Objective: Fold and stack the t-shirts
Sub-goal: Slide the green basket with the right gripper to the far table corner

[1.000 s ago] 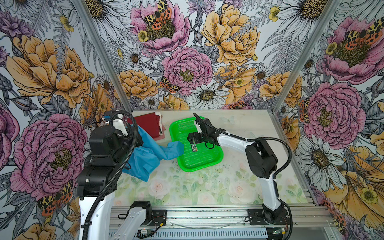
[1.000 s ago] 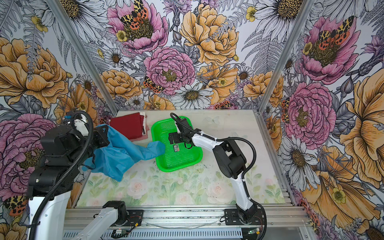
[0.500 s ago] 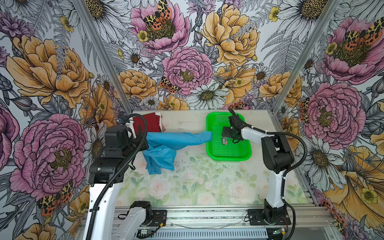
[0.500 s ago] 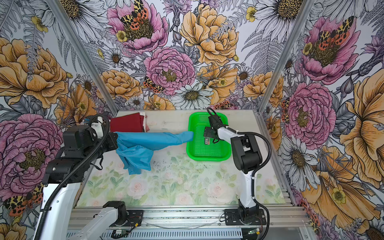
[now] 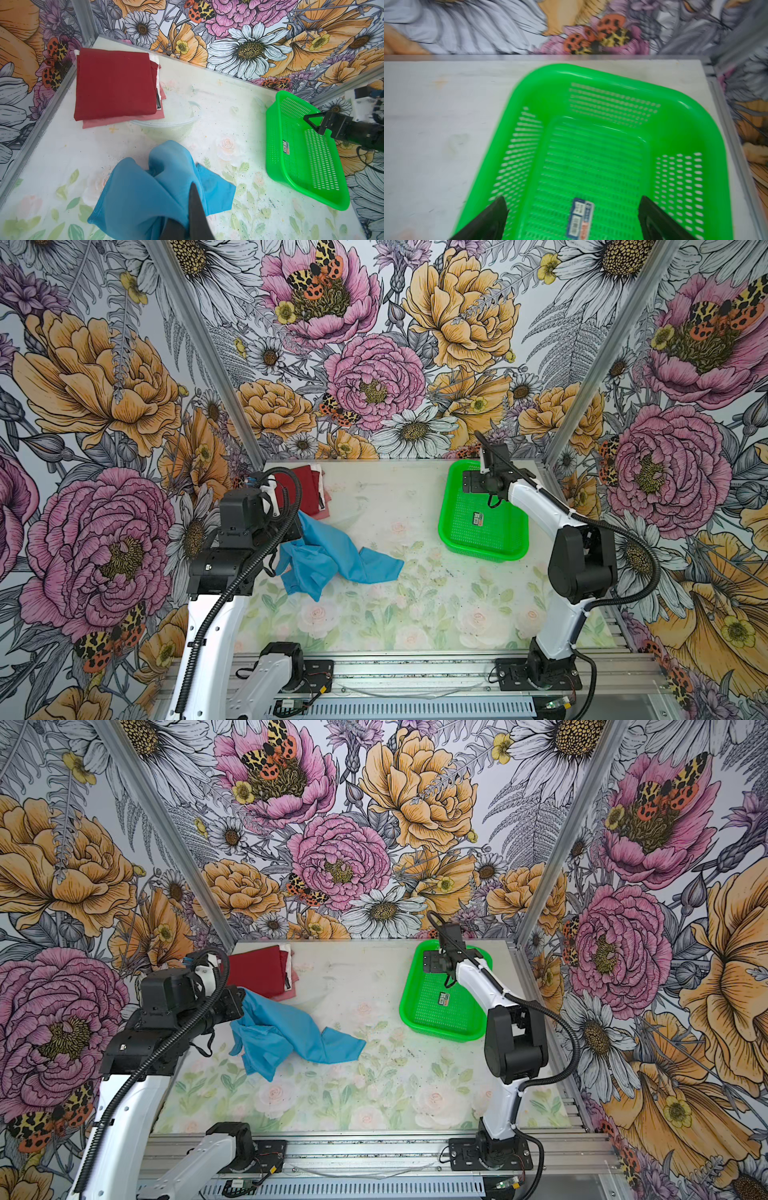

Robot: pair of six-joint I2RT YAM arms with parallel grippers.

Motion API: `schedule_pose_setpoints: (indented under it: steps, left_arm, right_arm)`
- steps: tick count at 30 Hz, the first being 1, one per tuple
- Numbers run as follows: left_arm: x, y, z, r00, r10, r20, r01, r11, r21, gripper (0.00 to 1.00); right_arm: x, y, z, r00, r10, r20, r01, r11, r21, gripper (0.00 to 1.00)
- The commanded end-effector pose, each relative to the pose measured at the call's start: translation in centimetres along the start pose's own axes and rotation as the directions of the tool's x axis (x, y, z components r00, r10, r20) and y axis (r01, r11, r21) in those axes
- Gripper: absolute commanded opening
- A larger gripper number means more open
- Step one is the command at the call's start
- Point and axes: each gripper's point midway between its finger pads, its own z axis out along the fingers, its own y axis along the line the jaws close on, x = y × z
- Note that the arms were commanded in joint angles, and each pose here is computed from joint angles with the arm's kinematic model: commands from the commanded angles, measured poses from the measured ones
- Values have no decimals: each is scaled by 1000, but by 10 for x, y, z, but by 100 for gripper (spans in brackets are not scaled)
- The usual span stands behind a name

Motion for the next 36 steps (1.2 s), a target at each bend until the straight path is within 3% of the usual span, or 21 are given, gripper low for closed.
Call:
schedule_pose_setpoints:
  steps: [1, 6, 13, 18, 27, 36]
  left_arm:
    - [-5, -5, 2, 999, 5, 34, -7, 999, 40, 0]
    - [-1, -10, 3, 999, 7, 35, -9, 997, 73, 0]
    - [6, -9, 6, 1000, -1, 21, 0, 997, 80, 0]
    - [8, -10, 5, 1000, -3, 21, 1, 996, 89, 0]
    - [11, -12, 4, 1000, -8, 17, 6, 995, 104, 0]
    - [16, -24, 3, 1000, -2, -6, 3, 986, 168, 0]
  right_arm:
    - [1, 89, -39, 995, -91, 36, 97, 966, -241, 100]
    - [45, 179, -54, 983, -182, -5, 169, 921, -351, 99]
    - [107, 188, -27, 983, -91, -160, 46, 963, -266, 99]
    - [127, 156, -6, 979, -8, -203, -17, 992, -121, 100]
    - [130, 40, 36, 957, 153, -246, -132, 986, 102, 99]
    - [97, -29, 87, 947, 203, -249, -175, 976, 129, 100]
